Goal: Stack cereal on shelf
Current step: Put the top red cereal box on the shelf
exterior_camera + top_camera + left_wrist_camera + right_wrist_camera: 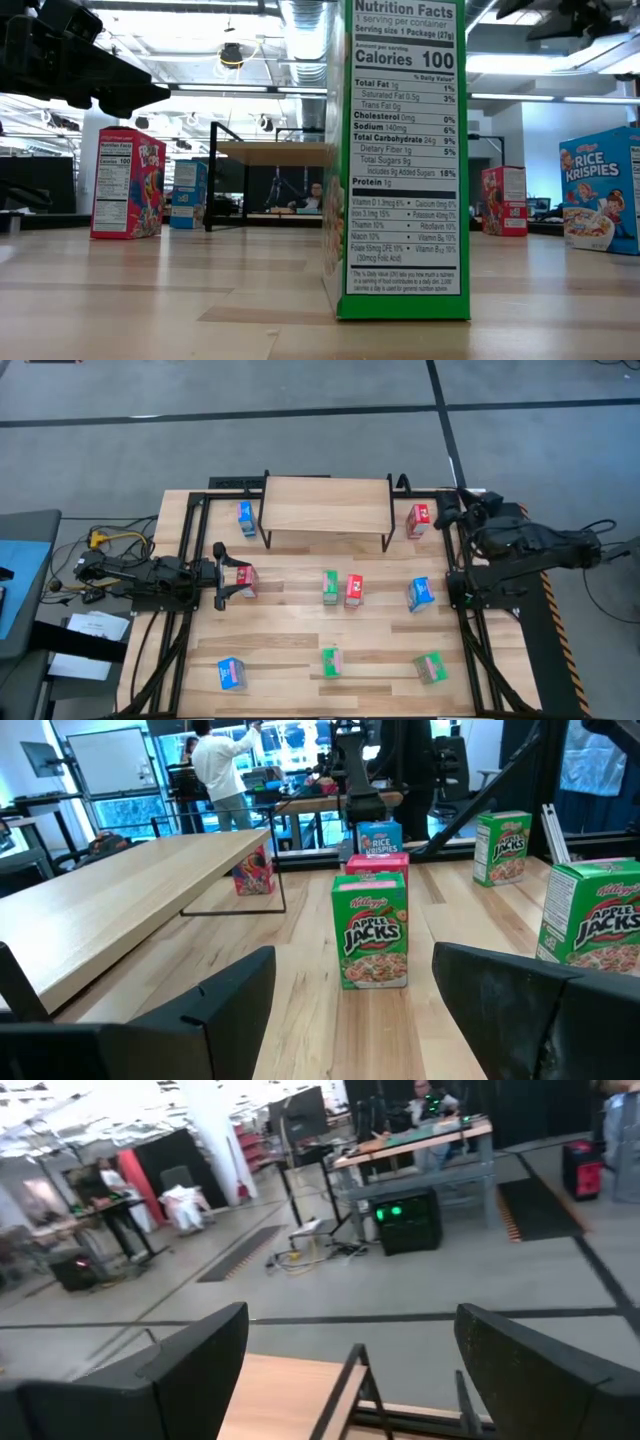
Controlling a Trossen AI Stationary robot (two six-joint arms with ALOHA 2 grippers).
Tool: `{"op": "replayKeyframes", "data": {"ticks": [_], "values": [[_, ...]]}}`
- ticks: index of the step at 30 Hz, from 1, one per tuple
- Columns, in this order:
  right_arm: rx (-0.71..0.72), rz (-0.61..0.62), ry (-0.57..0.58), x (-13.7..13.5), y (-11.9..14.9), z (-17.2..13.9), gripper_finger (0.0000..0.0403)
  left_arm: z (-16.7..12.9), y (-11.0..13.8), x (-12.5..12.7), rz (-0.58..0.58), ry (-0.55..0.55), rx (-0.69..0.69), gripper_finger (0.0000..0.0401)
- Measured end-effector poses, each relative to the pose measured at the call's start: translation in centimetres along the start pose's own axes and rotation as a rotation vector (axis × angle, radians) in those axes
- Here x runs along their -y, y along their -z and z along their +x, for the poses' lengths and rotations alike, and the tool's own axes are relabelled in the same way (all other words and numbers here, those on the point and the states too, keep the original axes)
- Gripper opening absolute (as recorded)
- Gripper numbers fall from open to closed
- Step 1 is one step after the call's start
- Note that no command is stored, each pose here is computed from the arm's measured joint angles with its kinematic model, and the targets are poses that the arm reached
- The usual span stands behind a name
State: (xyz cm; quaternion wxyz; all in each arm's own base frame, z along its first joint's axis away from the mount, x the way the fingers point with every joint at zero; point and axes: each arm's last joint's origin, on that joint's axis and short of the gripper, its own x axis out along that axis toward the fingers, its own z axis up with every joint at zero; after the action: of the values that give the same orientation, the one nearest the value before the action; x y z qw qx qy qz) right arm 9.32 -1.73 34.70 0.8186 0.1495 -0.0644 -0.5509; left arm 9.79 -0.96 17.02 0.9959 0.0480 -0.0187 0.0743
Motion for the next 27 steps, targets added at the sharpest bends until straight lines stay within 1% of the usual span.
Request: {"op": "replayKeyframes", "data": {"ticks": [3, 5, 7, 11, 15, 23, 27], "values": [[-0.026, -0.009, -0.017, -0.3, 0.1, 0.5, 0.0379, 0.0, 0.0, 0.0, 0.0, 0.0, 0.0, 0.0262], [-0.042, 0.0, -0.035, -0.6, -0.3, 0.8, 0.0379, 0.0, 0.0, 0.0, 0.0, 0.0, 0.0, 0.0262], [-0.049, -0.003, -0.027, -0.7, -0.7, 1.1, 0.0379, 0.0, 0.0, 0.0, 0.0, 0.0, 0.0, 0.0262], [-0.071, -0.059, 0.032, -0.8, -1.4, 1.8, 0.0379, 0.0, 0.0, 0.0, 0.0, 0.0, 0.0, 0.0262], [-0.147, -0.058, 0.083, -0.8, -1.5, 2.7, 0.0379, 0.0, 0.0, 0.0, 0.0, 0.0, 0.0, 0.0262], [-0.386, -0.015, 0.235, 0.1, 0.1, 4.8, 0.0379, 0.0, 0.0, 0.0, 0.0, 0.0, 0.0, 0.0262], [-0.468, -0.015, 0.289, 0.1, 1.0, 6.0, 0.0379, 0.0, 0.0, 0.0, 0.0, 0.0, 0.0, 0.0262]]}}
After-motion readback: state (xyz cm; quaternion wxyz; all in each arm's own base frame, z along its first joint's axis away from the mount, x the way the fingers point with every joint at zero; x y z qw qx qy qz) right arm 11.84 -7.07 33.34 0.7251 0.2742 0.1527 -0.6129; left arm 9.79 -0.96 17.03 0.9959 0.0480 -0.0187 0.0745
